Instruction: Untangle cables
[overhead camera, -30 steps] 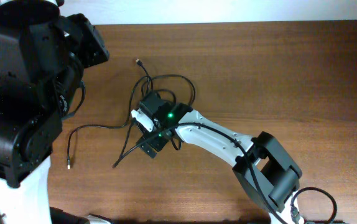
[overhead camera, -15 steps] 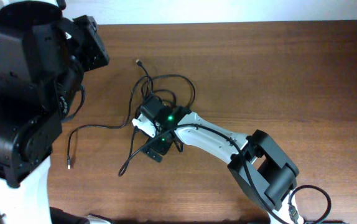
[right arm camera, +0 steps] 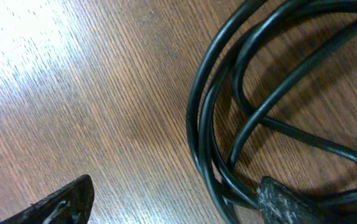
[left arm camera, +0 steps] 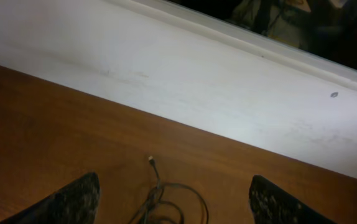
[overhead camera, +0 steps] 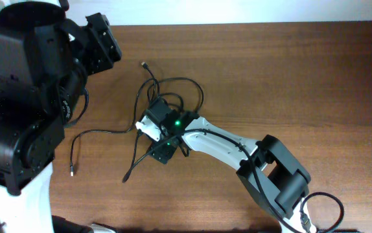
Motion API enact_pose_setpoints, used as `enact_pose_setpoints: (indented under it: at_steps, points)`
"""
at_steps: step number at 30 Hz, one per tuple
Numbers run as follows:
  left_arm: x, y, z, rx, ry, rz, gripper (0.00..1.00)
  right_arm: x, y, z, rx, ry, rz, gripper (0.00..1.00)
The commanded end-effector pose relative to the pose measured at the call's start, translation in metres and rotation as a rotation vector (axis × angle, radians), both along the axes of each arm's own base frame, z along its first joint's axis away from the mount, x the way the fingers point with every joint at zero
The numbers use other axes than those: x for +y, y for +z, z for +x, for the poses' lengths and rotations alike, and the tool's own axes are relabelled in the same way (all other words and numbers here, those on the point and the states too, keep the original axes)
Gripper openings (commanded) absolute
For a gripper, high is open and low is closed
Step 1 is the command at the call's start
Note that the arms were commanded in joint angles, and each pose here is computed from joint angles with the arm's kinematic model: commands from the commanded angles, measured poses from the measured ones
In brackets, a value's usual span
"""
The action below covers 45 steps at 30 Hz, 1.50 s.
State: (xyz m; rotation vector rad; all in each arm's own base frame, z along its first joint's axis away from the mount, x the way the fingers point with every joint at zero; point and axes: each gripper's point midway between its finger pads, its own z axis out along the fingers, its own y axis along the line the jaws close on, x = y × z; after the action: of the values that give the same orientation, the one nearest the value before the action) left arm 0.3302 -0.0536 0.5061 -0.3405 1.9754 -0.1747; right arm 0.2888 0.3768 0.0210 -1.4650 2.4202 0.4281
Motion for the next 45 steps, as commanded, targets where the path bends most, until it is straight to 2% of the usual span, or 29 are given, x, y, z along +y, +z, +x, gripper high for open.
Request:
enact_pose_setpoints:
  at_steps: [1, 2, 3, 4, 8, 10, 12, 15, 17, 20, 23, 29, 34, 37, 45]
  points:
    - [0.004, 0.000, 0.000, 0.004, 0.014, 0.016, 0.78, -0.005, -0.029, -0.008, 0.045, 0.004, -0.049, 0.69]
    - [0.004, 0.000, 0.000, 0.004, 0.014, 0.016, 0.78, -0.006, -0.034, -0.009, 0.052, 0.004, -0.057, 0.57]
    - [0.004, 0.000, 0.000, 0.004, 0.014, 0.016, 0.78, -0.007, -0.036, -0.010, 0.058, 0.005, -0.063, 0.13]
    - [0.004, 0.000, 0.000, 0.004, 0.014, 0.016, 0.79, -0.008, -0.037, -0.009, 0.052, 0.002, -0.068, 0.04]
    - [0.004, -0.001, 0.000, 0.005, 0.014, 0.016, 0.79, -0.019, -0.015, 0.005, -0.019, -0.031, -0.132, 0.04]
    - [0.004, -0.002, 0.000, 0.011, 0.014, 0.018, 0.79, -0.022, 0.032, 0.019, -0.080, -0.054, -0.161, 0.04]
    - [0.004, -0.006, 0.000, 0.025, 0.013, 0.022, 0.79, -0.020, 0.088, 0.028, -0.130, -0.069, -0.141, 0.04]
    - [0.000, -0.021, 0.009, 0.079, 0.010, 0.039, 0.79, -0.018, 0.195, 0.041, -0.225, -0.105, -0.024, 0.04]
    - [-0.003, -0.033, 0.017, 0.120, 0.008, 0.052, 0.82, -0.024, 0.249, 0.050, -0.281, -0.166, 0.055, 0.04]
    - [-0.020, -0.061, 0.039, 0.207, -0.043, 0.048, 0.82, -0.059, 0.352, 0.064, -0.372, -0.349, 0.243, 0.04]
    - [-0.033, -0.096, 0.066, 0.300, -0.061, 0.063, 0.82, -0.113, 0.422, 0.065, -0.462, -0.487, 0.372, 0.04]
    - [-0.057, -0.151, 0.098, 0.439, -0.116, 0.058, 0.82, -0.184, 0.462, 0.056, -0.528, -0.631, 0.441, 0.04]
    - [-0.089, -0.192, 0.112, 0.549, -0.227, -0.010, 0.82, -0.193, 0.470, 0.059, -0.557, -0.655, 0.455, 0.04]
    - [-0.099, -0.214, 0.118, 0.602, -0.271, -0.007, 0.73, -0.197, 0.501, 0.055, -0.640, -0.655, 0.537, 0.04]
    - [-0.114, -0.219, 0.122, 0.593, -0.329, 0.016, 0.75, -0.221, 0.591, 0.021, -0.879, -0.664, 0.765, 0.04]
